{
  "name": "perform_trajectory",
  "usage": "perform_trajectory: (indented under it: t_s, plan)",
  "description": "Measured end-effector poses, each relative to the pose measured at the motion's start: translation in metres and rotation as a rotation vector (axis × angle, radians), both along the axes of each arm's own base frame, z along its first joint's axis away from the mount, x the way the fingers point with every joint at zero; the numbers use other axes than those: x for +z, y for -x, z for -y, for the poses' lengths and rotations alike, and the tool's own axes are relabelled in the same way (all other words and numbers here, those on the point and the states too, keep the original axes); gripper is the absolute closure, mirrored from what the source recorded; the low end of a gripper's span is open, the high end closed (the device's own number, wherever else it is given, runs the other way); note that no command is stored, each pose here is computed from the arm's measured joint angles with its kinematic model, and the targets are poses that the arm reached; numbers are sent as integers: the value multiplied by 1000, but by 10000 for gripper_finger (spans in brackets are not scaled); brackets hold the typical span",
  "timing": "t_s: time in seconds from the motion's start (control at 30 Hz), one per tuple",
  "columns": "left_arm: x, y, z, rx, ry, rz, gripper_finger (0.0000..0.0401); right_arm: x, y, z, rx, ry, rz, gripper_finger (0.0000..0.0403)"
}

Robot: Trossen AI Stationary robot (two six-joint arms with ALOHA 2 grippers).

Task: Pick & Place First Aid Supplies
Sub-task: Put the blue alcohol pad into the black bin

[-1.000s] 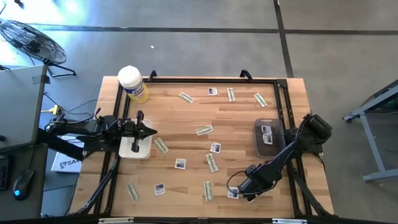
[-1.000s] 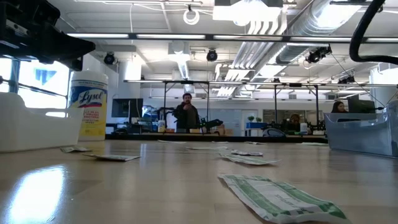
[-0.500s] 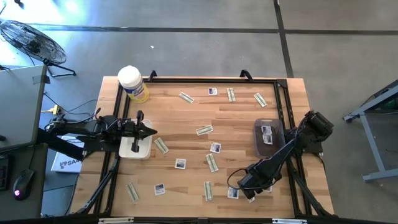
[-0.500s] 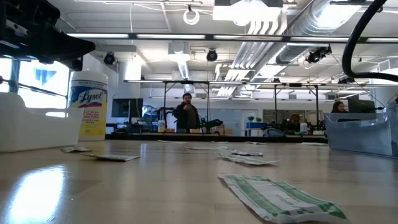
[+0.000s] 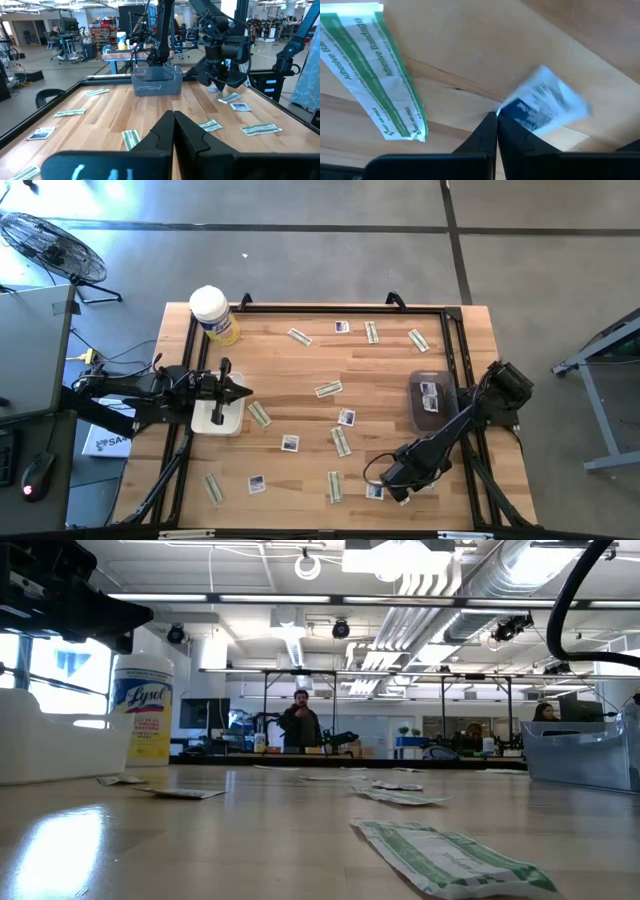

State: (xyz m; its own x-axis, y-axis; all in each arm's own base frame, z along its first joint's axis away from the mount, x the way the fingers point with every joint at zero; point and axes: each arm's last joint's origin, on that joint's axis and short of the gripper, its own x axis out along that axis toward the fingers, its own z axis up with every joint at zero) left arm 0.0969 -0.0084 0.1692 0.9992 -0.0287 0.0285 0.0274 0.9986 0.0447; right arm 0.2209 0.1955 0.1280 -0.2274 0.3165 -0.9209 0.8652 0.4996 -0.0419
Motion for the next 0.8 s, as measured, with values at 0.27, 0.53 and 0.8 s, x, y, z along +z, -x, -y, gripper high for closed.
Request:
perform_trajectory:
  t_s: [0.27,0.53,0.8]
  plan:
    - [0,0,0,0,0,0,400,44,-19,-13,12,33,32,401]
    - [0,0,0,0,0,0,400,111,-36,-9,71,133,76,402]
    - [0,0,0,0,0,0,400,154,-36,37,115,301,42,402]
